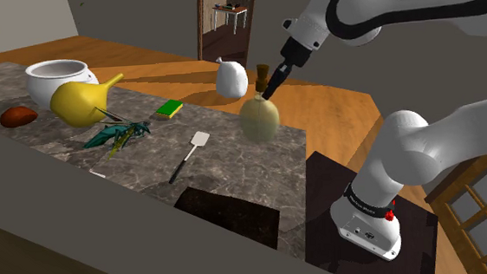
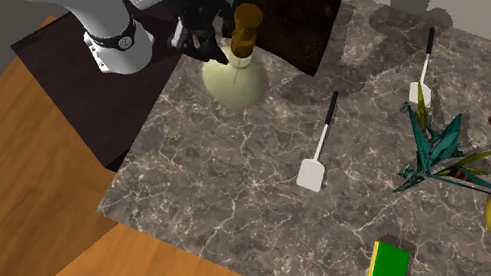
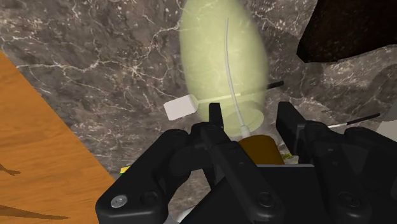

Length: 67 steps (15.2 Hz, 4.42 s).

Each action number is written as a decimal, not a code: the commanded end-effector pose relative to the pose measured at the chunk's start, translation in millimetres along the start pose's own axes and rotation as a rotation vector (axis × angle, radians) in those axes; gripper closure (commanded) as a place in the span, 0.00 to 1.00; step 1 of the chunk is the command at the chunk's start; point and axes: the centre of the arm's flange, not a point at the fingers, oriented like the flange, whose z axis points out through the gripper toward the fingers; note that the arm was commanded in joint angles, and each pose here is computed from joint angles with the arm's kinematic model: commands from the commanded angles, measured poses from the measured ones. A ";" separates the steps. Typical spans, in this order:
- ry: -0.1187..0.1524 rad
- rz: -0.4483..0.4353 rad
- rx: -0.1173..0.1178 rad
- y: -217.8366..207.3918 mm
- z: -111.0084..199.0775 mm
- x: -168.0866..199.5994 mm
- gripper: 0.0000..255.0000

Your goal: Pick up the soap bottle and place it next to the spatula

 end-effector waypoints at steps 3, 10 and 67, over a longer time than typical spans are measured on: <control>0.000 0.000 0.000 -3.8 -19.6 7.8 1.00; 0.000 0.000 0.000 -10.6 -53.7 20.5 1.00; 0.000 0.000 0.000 -352.1 -61.8 247.6 1.00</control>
